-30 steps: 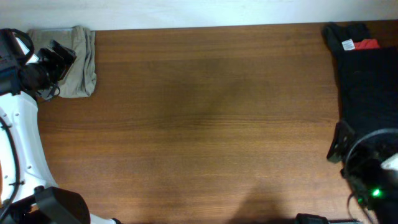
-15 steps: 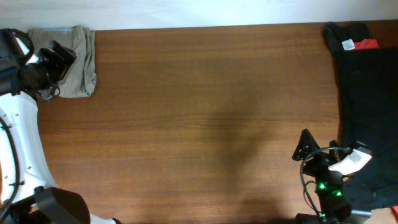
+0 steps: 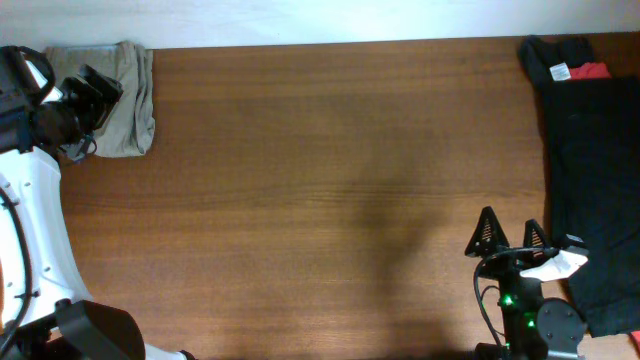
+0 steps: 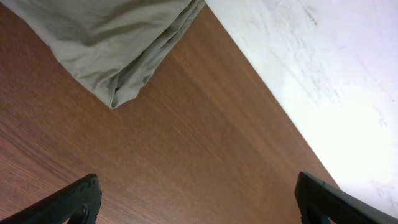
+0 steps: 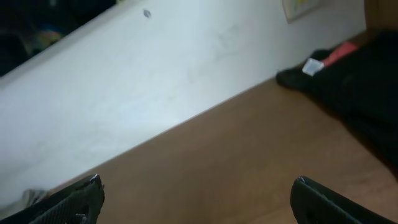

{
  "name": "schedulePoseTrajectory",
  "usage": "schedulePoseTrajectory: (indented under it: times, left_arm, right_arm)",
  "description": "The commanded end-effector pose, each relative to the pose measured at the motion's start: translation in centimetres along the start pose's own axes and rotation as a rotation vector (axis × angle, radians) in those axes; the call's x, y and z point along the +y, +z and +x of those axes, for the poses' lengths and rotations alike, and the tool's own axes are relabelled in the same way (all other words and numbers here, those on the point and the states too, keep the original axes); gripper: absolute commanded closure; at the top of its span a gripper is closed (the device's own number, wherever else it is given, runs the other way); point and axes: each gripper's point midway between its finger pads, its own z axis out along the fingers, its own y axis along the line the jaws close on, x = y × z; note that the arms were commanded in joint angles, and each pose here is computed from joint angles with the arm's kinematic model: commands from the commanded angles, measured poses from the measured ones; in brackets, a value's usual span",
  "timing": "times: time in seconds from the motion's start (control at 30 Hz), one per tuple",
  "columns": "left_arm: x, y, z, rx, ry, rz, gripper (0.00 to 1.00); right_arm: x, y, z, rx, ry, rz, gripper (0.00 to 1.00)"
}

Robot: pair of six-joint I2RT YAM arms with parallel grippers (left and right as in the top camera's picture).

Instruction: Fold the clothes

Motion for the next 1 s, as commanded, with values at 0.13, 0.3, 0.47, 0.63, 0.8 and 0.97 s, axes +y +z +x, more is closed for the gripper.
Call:
schedulePoseTrajectory:
  times: [0.13, 0.3, 0.47, 0.63, 0.8, 0.97]
  left_arm:
    - [-0.8, -0.5, -0.2, -0.009, 0.018, 0.022, 0.01]
    - [-0.8, -0.5, -0.2, -0.009, 0.018, 0.022, 0.01]
    - [-0.8, -0.5, -0.2, -0.009, 0.018, 0.022, 0.01]
    - [-0.8, -0.5, -0.2, -0.009, 0.018, 0.022, 0.01]
    - [-0.8, -0.5, -0.2, -0.009, 0.018, 0.022, 0.01]
    - [-0.8, -0.5, -0.2, -0.009, 0.018, 0.022, 0.01]
  right_arm:
    - [-1.1, -0.1, -0.8, -0.058, 0.103, 0.060, 0.01]
    - [-1.0, -0.1, -1.5, -0.089, 0.107, 0.059, 0.01]
    - [-0.9, 0.4, -1.2, -0.119, 0.106, 0.023, 0.01]
    - [-1.7, 1.3, 0.5, -0.133, 0.103, 0.005, 0.01]
    - [-2.4, 1.6, 1.8, -0.107, 0.061, 0.023, 0.01]
    - [-3.0, 1.6, 3.1, -0.054, -0.017, 0.050, 0.01]
